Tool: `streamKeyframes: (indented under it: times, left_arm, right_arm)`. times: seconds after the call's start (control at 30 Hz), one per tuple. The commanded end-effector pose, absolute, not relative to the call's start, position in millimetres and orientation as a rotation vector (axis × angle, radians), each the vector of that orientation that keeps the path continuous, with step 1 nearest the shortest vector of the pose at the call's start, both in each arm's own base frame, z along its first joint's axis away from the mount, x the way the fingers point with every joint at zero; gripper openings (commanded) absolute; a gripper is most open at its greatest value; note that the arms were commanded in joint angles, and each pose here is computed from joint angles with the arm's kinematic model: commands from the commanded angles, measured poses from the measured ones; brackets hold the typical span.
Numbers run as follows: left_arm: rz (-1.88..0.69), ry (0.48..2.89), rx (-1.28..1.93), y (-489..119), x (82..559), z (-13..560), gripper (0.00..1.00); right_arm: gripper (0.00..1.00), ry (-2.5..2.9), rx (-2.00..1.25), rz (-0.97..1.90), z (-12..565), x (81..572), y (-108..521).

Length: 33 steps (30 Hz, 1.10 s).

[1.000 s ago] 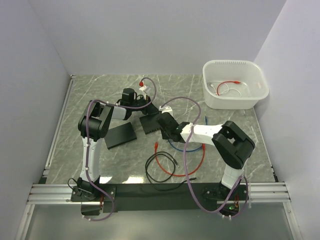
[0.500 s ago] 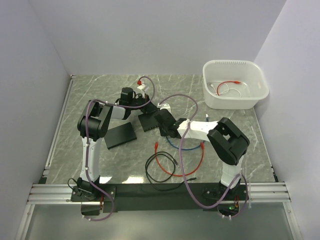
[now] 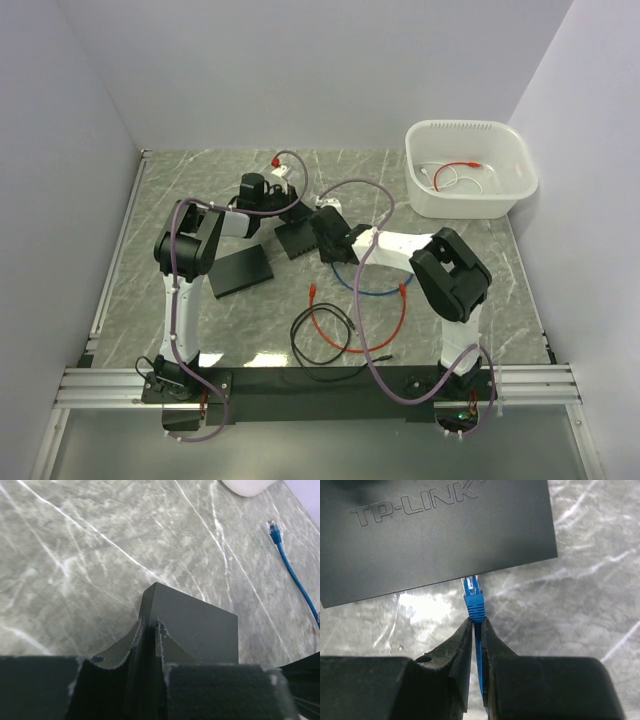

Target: Insert the plug into the switch port

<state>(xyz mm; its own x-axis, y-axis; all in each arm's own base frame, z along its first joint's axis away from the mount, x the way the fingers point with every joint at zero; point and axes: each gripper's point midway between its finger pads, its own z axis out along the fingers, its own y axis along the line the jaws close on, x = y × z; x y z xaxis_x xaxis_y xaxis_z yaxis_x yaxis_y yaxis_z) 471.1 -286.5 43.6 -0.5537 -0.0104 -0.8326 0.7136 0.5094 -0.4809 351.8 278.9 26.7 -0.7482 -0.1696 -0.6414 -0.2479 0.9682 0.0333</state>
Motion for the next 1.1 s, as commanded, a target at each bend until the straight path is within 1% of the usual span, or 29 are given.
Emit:
streamKeyframes:
  times: [0.0, 0.2, 0.5, 0.53, 0.73, 1.07]
  left_arm:
    - [-1.333, 2.249, 0.601, -298, 385, -26, 0.02]
    - [-1.333, 2.252, 0.598, -297, 385, -26, 0.02]
    - [-1.33, 2.252, 0.602, -298, 384, -26, 0.01]
    - [-1.33, 2.252, 0.602, -298, 384, -26, 0.01]
    - [-1.329, 2.255, 0.603, -299, 384, -26, 0.01]
    - [-1.33, 2.256, 0.609, -300, 385, -27, 0.01]
  right_arm:
    - [0.02, 2.016, -0.07, 0.362, 133, 448, 323]
    - [0.01, 2.012, -0.059, 0.358, 125, 461, 323]
    - [0.01, 1.936, -0.056, 0.363, 161, 484, 318]
    - [0.01, 1.941, -0.061, 0.363, 159, 487, 318]
    - [0.02, 1.905, -0.111, 0.425, 166, 497, 332]
    - [0.04, 1.864, -0.207, 0.564, 172, 495, 359]
